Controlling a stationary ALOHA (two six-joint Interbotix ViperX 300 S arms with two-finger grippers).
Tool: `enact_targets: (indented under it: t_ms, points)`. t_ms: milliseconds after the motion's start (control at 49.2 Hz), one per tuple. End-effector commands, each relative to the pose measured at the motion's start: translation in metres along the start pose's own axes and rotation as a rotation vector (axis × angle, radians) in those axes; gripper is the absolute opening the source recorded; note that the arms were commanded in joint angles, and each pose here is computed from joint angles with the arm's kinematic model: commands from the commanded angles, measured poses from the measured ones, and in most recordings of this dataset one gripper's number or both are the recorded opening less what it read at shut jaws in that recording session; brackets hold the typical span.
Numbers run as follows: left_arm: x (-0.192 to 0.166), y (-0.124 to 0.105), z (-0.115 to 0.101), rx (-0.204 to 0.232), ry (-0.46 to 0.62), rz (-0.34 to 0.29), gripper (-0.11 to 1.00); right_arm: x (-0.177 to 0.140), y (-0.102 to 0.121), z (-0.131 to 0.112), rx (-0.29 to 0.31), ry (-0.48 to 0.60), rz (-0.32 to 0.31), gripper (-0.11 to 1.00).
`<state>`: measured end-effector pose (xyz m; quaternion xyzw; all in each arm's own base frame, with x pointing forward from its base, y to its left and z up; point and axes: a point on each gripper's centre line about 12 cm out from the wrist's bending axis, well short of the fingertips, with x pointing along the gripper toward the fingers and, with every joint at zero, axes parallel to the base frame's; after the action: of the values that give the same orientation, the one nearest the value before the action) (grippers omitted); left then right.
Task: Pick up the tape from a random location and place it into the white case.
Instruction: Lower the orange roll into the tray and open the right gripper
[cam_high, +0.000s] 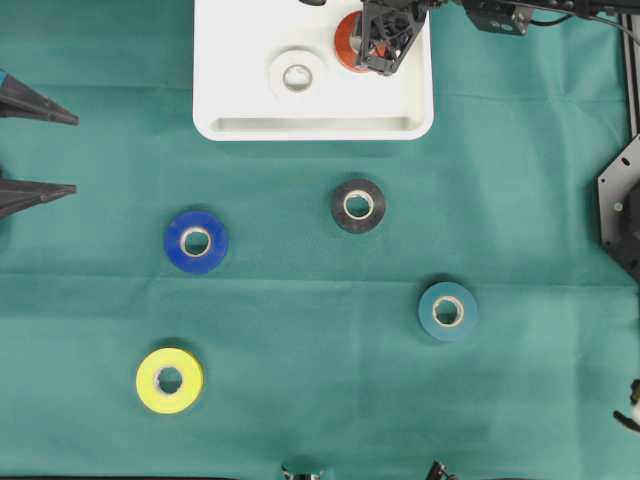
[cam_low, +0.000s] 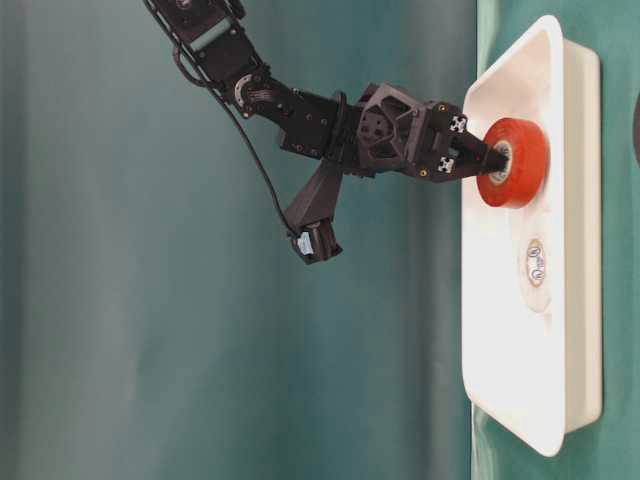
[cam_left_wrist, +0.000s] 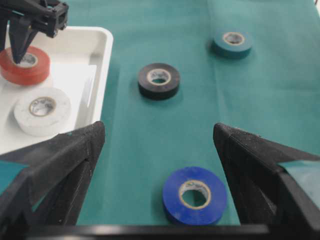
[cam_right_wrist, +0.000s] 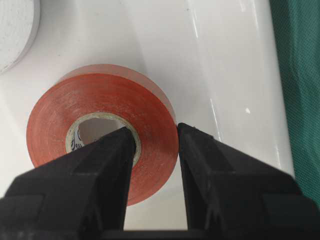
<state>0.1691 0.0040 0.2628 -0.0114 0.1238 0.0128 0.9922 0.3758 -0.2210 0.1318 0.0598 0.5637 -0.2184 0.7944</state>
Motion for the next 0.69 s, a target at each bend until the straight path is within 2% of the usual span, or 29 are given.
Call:
enact_targets:
  t_ms: [0,325,488,528,589,670]
  points:
    - [0.0011,0.0001,0.0052,-0.002,-0.011,0.001,0.97,-0.0093,-0.0031,0.0061,0.006,-0.027,-0.004,0.30]
    - [0.0011,0.0001,0.0052,-0.003,-0.011,0.001,0.97,-0.0100,-0.0047,0.0073,0.015,-0.029,-0.005,0.32]
    - [0.0010,0.0001,0.0058,-0.003,-0.012,0.001,0.97,-0.0103,-0.0050,0.0079,0.015,-0.031,-0.007,0.78]
    - [0.0010,0.0001,0.0057,-0.003,-0.011,0.001,0.97,-0.0109,-0.0053,0.0081,0.014,-0.032,-0.009,0.86]
    - [0.0010,0.0001,0.0058,-0.003,-0.012,0.001,0.97,-0.0109,-0.0055,0.0089,0.016,-0.034,-0.010,0.93]
    - [0.0010,0.0001,0.0057,-0.003,-0.011,0.001,0.97,-0.0115,-0.0057,0.0092,0.016,-0.036,-0.011,0.91]
